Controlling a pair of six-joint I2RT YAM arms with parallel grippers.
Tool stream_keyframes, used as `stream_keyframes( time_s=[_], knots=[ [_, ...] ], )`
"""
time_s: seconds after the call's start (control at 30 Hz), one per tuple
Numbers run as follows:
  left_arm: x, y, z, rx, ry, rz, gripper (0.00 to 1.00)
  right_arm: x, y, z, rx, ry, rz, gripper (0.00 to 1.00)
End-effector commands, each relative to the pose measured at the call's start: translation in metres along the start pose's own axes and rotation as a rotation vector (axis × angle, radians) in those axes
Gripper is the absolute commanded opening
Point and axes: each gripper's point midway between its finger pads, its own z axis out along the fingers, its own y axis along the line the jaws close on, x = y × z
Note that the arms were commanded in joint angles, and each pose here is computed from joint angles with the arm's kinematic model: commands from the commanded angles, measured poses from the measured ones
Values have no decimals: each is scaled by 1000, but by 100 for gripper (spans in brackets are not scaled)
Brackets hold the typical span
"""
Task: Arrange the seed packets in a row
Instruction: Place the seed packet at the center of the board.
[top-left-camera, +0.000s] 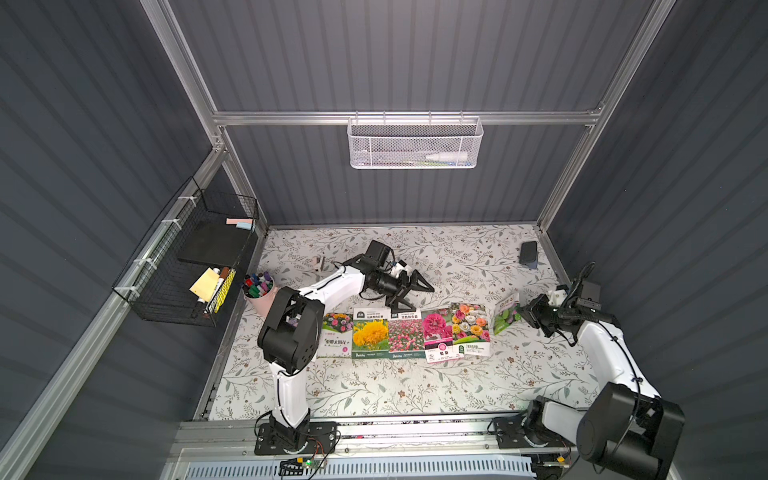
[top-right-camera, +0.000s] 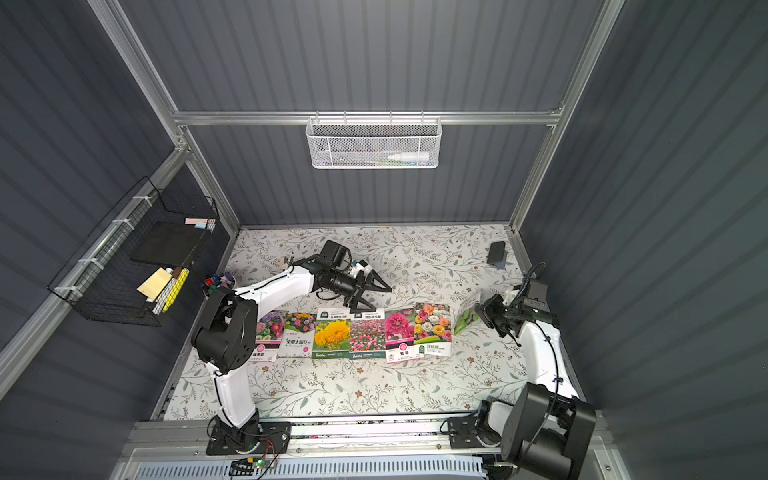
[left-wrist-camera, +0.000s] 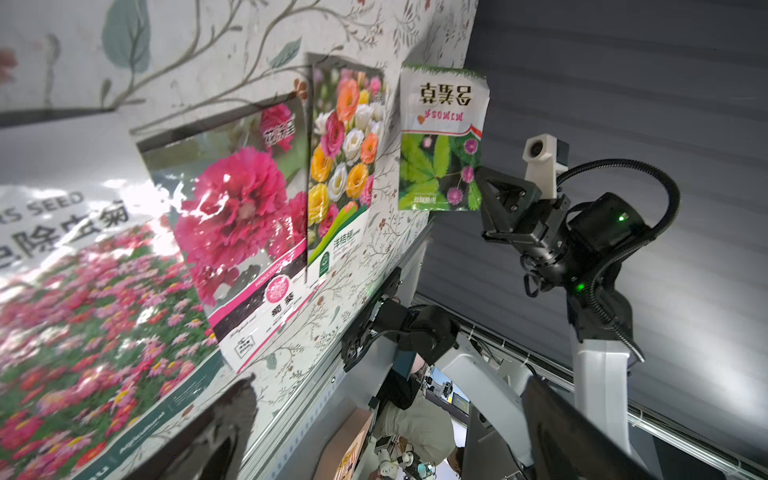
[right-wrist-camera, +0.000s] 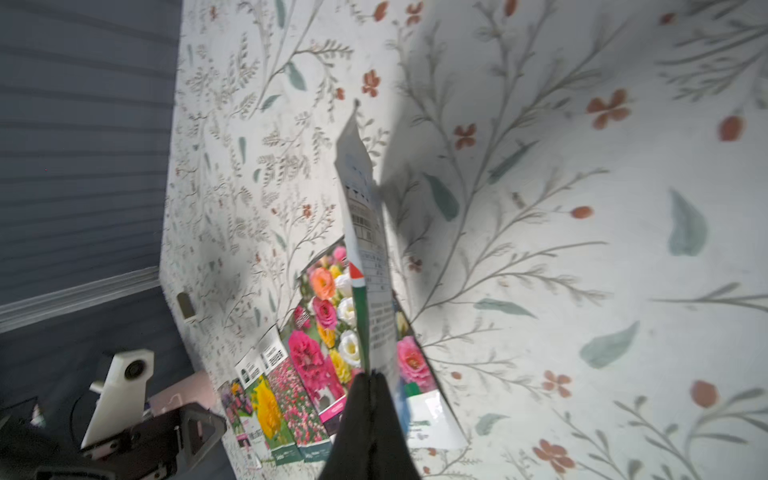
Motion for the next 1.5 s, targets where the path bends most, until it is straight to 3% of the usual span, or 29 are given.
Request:
stream_keyframes(
  time_s=[0.0,0.1,0.23,0.73,0.77,0.83,0.87,0.93,1.17,1.3,1.47],
  knots=[
    [12,6,-3,-28,-4,26,99,5,-29,9,134,57,21,0],
    [17,8,-5,-31,-1,19,99,12,-45,19,204,132,47,0],
    [24,11,-6,-35,5,24,100,5,-67,13,338,89,36,0],
    [34,12,-8,-16,22,21,100,1,-88,23,470,121,8,1],
    [34,11,-8,-12,24,22,99,1,-90,23,489,122,6,9],
    [35,11,-8,-10,24,19,99,0,-96,21,540,120,8,36],
    [35,10,-9,-8,24,19,99,-1,-98,20,557,114,12,55],
    [37,9,-9,-7,24,18,99,-5,-99,14,582,85,13,69],
    [40,12,-11,-20,20,7,99,-32,-79,7,526,-54,40,91],
    [40,13,-11,-27,16,-1,99,-42,-59,29,404,-19,106,95],
    [42,16,-12,-38,12,-8,99,-52,-53,51,347,1,155,97]
  ],
)
